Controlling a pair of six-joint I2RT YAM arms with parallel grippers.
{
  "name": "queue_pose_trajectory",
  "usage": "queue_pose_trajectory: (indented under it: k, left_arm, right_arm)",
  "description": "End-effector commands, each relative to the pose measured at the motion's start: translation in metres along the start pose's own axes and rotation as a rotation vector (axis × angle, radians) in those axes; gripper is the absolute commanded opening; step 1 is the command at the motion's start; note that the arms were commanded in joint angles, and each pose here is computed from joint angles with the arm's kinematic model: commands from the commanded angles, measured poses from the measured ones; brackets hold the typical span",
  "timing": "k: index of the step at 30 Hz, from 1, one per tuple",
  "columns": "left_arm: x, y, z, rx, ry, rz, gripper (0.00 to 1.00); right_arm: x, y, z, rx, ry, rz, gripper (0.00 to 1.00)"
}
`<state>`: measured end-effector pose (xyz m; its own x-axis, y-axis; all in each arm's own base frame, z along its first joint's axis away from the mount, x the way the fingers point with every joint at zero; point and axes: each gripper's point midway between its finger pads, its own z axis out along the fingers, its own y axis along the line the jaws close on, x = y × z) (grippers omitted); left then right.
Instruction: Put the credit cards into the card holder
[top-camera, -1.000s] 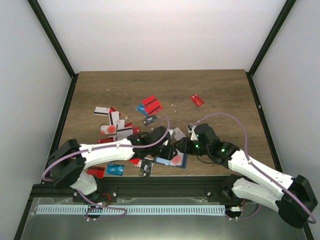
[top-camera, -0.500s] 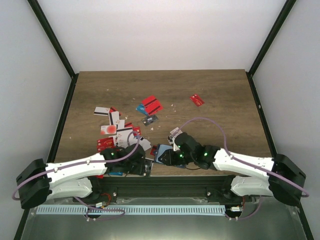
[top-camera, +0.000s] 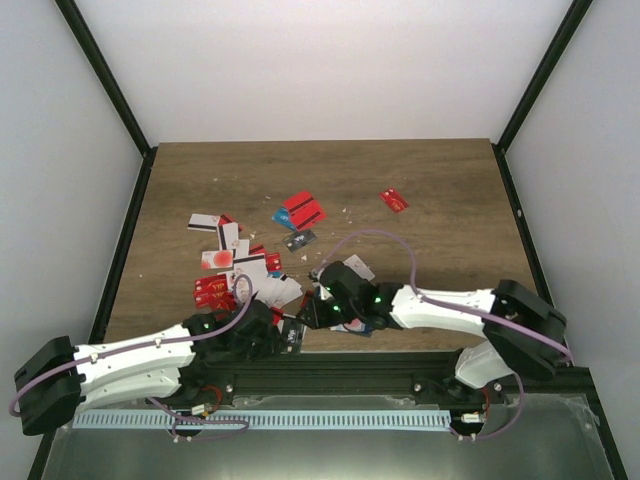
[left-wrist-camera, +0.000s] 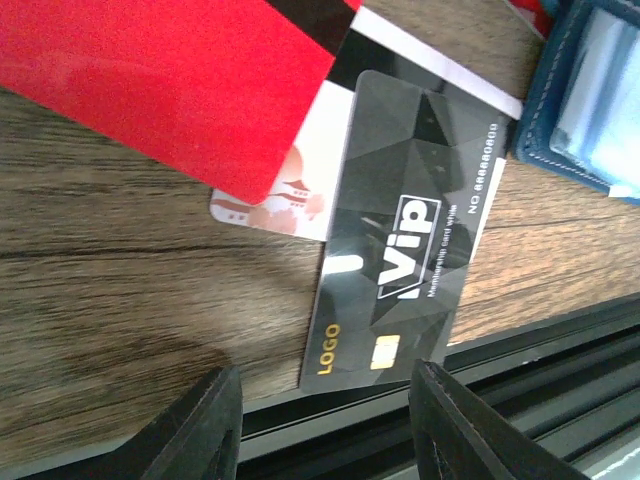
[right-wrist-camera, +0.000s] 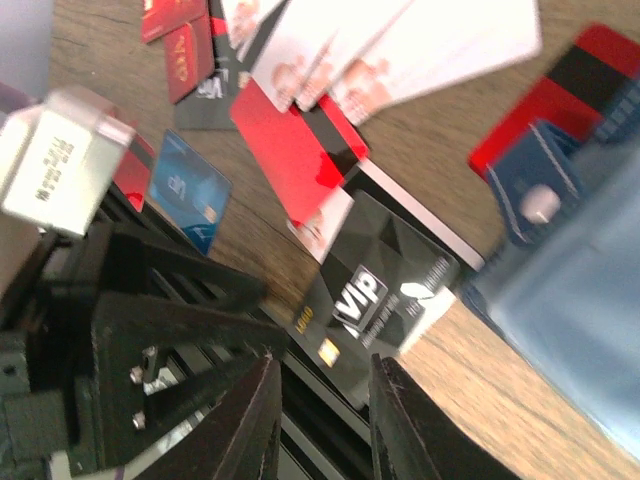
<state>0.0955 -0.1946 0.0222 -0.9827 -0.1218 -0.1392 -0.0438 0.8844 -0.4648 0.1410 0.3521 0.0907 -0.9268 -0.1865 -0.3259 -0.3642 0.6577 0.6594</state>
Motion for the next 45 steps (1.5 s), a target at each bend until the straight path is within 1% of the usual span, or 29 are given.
queue_pose_trajectory:
  k: [1,8,13,18,25,30,34,45]
  left_arm:
    - [0.006,0.001,0.007,0.04,0.021,-0.062,0.48]
    - [0.012,0.003,0.007,0.043,0.048,-0.076,0.48]
    - [0.017,0.009,0.008,0.027,0.068,-0.095,0.48]
    - [0.019,0.011,0.006,0.037,0.069,-0.115,0.49]
    - [0.023,0.008,0.005,0.053,0.092,-0.122,0.49]
    - [0.028,0.012,0.006,0.046,0.112,-0.134,0.49]
    - [0.029,0.015,0.01,0.046,0.106,-0.138,0.5]
    - [0.022,-0.004,0.022,0.137,0.085,-0.109,0.52]
  right_arm:
    - [-0.016,0.022,0.018,-0.03,0.0,-0.097,0.26]
    - [-0.027,0.0,0.051,0.114,0.024,-0.111,0.23]
    - [-0.021,-0.016,0.068,0.166,0.068,-0.108,0.2]
    - [-0.008,-0.034,0.075,0.231,0.107,-0.105,0.2]
    - [0.012,-0.032,0.078,0.214,0.152,-0.111,0.2]
    - [0.018,-0.033,0.077,0.218,0.161,-0.104,0.2]
    - [0.02,-0.034,0.077,0.214,0.165,-0.099,0.2]
    - [0.025,-0.04,0.077,0.229,0.175,-0.09,0.2]
